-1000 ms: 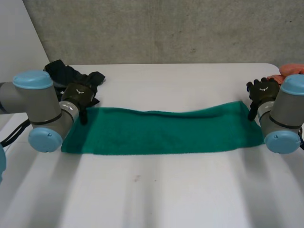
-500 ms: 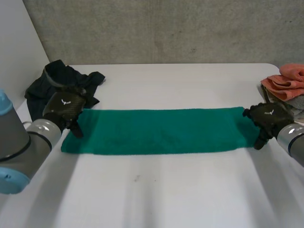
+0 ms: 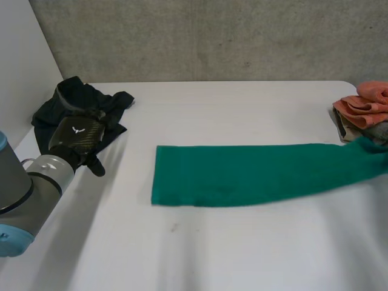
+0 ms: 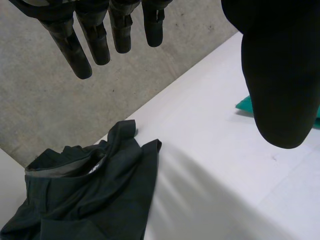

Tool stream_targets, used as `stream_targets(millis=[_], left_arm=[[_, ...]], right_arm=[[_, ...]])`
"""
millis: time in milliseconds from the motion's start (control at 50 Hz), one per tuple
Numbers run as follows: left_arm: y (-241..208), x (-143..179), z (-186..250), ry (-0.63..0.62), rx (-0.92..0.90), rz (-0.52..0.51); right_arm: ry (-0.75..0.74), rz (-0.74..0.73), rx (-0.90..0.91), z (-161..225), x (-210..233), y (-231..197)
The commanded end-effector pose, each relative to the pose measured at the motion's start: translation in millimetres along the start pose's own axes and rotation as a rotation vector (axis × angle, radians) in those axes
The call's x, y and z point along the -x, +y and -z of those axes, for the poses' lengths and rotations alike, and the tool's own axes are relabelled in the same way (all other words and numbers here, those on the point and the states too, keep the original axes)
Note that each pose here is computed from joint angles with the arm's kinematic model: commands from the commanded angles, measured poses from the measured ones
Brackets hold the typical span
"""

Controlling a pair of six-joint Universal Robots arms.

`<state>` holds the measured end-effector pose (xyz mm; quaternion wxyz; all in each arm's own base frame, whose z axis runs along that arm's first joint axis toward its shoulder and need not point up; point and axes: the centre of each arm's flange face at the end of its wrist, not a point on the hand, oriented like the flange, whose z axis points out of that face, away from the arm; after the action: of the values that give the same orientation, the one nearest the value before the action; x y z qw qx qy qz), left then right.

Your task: Fold the laundry.

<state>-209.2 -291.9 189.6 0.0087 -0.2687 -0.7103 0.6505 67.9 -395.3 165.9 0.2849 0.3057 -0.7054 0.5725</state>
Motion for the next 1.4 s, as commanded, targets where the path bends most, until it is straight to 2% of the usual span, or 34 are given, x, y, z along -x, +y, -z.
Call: stream_targets(millis=[20, 40, 80, 120, 180, 240, 320, 380, 440, 460, 520, 540, 600, 620, 680, 780, 840, 940, 1080, 1140, 1220, 1400], left_arm=[[0, -1, 7, 0.006, 0.007, 0.037], [-1, -2, 7, 0.007, 0.007, 0.039], [-1, -3, 9, 0.009, 0.008, 0.047], [-1, -4, 10, 0.012, 0.007, 0.048], [-2, -7, 12, 0.018, 0.005, 0.05], [-2, -9, 14, 0.024, 0.008, 0.049], [-2, -17, 16, 0.046, 0.008, 0.045], [-4, -22, 16, 0.062, 0.002, 0.041], [-7, -24, 17, 0.067, -0.01, 0.038], [-9, -26, 17, 0.072, -0.018, 0.036], [-14, -29, 16, 0.08, -0.035, 0.032], [-15, -31, 17, 0.086, -0.039, 0.031], [-17, -35, 17, 0.098, -0.046, 0.028], [-17, -36, 18, 0.102, -0.047, 0.028], [-15, -42, 19, 0.12, -0.042, 0.027], [-9, -51, 20, 0.142, -0.02, 0.026], [-8, -54, 21, 0.144, -0.014, 0.025], [-8, -51, 22, 0.127, -0.012, 0.026], [-16, -37, 26, 0.083, -0.027, 0.035], [-16, -34, 29, 0.075, -0.027, 0.043], [-15, -34, 33, 0.077, -0.022, 0.067], [-15, -43, 37, 0.115, -0.022, 0.114]], right_arm=[[-0.085, 0.118, -0.344, 30, 48, -85], [-0.127, 0.137, -0.492, 53, 69, -117], [-0.188, 0.161, -0.691, 85, 98, -152], [-0.245, 0.172, -0.818, 107, 122, -168], [-0.428, 0.183, -1.058, 163, 189, -192], [-0.566, 0.2, -1.135, 197, 236, -192], [-0.664, 0.269, -1.116, 215, 279, -183], [-0.642, 0.296, -1.056, 215, 277, -187], [-0.573, 0.238, -0.915, 204, 257, -193], [-0.551, 0.149, -0.841, 197, 244, -195], [-0.558, -0.001, -0.773, 193, 220, -198], [-0.574, -0.108, -0.72, 191, 201, -198], [-0.602, -0.252, -0.597, 180, 178, -184], [-0.631, -0.309, -0.504, 172, 175, -168], [-0.651, -0.326, -0.391, 163, 171, -145], [-0.596, -0.248, -0.219, 132, 161, -95], [-0.515, -0.213, -0.2, 113, 152, -84], [-0.425, -0.216, -0.235, 110, 145, -99], [-0.357, -0.239, -0.509, 151, 139, -164], [-0.382, -0.247, -0.542, 160, 148, -170], [-0.442, -0.305, -0.495, 167, 155, -163], [-0.57, -0.489, -0.227, 153, 144, -117]])
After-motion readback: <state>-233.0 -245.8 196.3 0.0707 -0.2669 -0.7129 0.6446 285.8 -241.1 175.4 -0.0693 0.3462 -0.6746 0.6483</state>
